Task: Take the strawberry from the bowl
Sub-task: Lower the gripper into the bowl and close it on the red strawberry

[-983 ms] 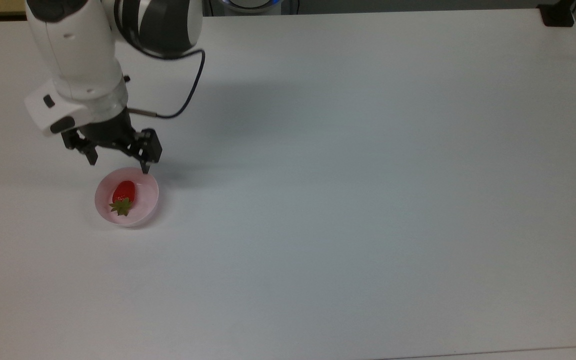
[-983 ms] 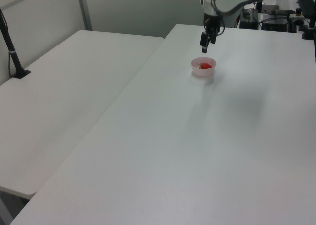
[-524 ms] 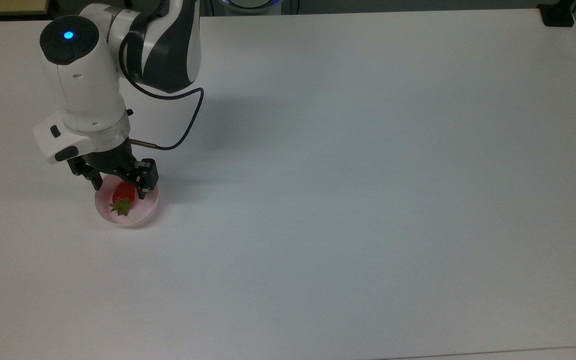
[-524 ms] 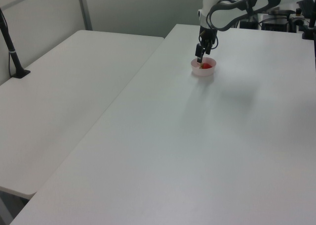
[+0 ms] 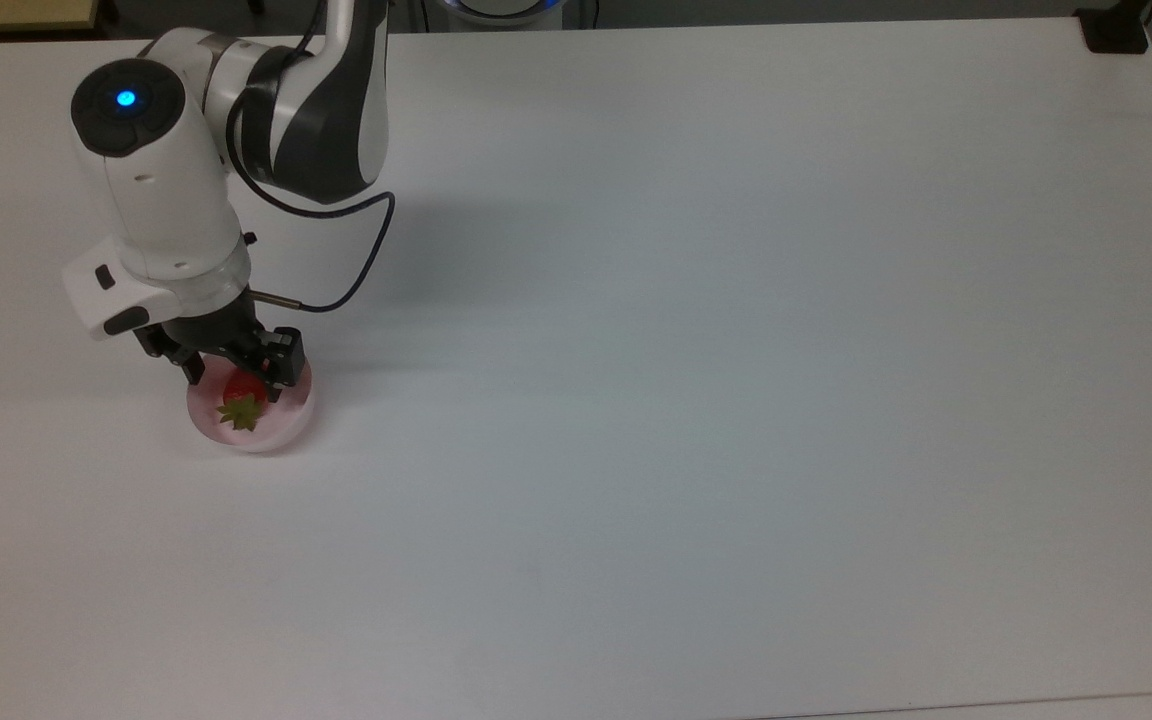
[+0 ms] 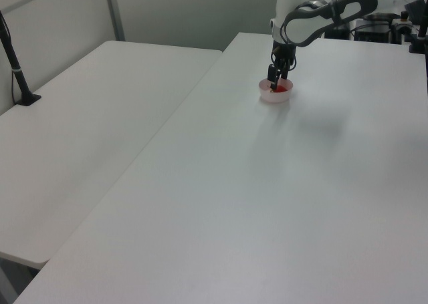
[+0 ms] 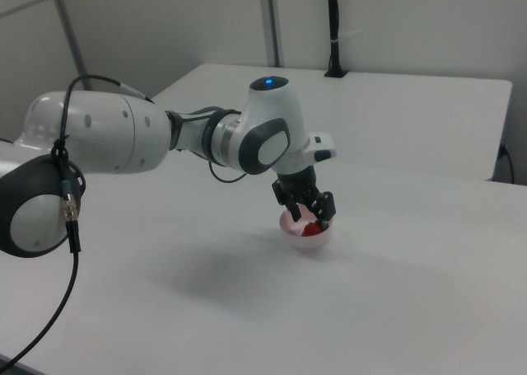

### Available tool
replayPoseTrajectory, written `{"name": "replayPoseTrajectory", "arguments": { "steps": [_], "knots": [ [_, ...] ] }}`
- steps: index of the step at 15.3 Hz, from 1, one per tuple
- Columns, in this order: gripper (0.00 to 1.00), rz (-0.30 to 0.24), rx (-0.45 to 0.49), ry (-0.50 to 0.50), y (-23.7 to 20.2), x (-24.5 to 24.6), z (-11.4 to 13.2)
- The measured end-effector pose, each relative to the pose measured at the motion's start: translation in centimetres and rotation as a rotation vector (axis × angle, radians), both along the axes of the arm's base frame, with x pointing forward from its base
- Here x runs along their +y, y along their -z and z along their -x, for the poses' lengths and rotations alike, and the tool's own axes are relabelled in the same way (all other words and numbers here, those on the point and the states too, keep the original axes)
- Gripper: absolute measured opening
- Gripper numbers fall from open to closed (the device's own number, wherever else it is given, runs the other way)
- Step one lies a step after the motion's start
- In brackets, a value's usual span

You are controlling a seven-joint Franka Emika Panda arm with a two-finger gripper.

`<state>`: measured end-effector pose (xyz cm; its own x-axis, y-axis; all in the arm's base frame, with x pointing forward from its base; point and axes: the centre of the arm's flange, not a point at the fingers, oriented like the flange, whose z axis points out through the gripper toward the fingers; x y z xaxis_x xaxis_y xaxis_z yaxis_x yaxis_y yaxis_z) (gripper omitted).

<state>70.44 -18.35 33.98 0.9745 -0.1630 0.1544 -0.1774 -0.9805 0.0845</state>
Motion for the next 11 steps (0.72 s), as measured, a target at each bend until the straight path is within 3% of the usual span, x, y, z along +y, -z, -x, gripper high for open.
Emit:
{"name": "replayPoseTrajectory", "arguments": {
  "steps": [8,10,11],
  "knots": [
    [0.74,0.0,0.002,-0.007,2.2,0.3,-0.4],
    [0.63,0.001,0.002,-0.009,2.2,0.3,-0.4],
    [0.52,0.001,0.002,-0.009,2.2,0.3,-0.4]
  ]
}}
